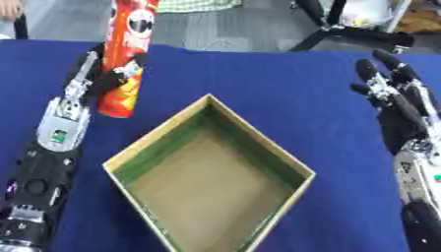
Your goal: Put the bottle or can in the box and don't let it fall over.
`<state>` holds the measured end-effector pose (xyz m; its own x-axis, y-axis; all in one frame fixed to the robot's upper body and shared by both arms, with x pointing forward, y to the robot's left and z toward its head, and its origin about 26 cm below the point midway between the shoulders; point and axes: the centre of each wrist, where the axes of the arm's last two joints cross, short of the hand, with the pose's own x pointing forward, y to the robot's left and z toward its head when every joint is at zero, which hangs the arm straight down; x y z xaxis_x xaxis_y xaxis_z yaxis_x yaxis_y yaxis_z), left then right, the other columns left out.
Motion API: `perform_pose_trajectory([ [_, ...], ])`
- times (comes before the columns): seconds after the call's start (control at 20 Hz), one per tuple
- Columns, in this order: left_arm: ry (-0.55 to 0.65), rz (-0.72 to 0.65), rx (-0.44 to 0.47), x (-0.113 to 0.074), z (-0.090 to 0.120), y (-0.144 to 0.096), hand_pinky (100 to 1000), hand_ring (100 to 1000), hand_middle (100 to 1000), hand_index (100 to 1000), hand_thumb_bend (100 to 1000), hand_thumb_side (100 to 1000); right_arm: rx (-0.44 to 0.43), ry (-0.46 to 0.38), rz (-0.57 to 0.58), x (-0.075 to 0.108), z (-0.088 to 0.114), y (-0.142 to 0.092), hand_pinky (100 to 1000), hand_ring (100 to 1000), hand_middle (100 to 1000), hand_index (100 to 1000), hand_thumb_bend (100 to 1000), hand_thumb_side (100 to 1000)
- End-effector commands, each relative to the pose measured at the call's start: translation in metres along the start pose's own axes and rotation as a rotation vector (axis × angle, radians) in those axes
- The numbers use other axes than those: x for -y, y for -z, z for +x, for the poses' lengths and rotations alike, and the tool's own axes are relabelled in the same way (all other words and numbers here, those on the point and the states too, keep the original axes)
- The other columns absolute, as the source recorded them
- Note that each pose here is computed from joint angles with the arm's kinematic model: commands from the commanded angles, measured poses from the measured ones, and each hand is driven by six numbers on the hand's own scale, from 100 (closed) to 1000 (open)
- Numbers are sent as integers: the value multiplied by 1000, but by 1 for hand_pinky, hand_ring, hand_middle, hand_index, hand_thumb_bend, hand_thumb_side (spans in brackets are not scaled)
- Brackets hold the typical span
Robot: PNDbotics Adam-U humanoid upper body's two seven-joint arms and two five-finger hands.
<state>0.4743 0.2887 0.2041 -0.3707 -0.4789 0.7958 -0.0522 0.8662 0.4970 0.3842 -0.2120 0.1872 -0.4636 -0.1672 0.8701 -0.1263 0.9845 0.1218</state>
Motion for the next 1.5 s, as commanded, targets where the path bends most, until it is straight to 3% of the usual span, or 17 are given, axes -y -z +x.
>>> perform_pose_trajectory([
  [0.05, 4, 26, 46, -12, 16, 5, 1000, 720, 487, 359, 100, 472, 41, -1, 9, -1, 11, 4, 772, 963, 1000, 812, 585, 321],
  [1.05, -58, 75, 145, -18, 45, 3, 1000, 697, 487, 246, 100, 593, 39, -5, -15, 3, 10, 2, 773, 961, 1000, 813, 578, 327],
  [1.5, -58, 52, 280, -15, 72, -3, 1000, 697, 487, 245, 100, 575, 42, -13, -29, 6, 11, 1, 773, 961, 1000, 812, 575, 329],
])
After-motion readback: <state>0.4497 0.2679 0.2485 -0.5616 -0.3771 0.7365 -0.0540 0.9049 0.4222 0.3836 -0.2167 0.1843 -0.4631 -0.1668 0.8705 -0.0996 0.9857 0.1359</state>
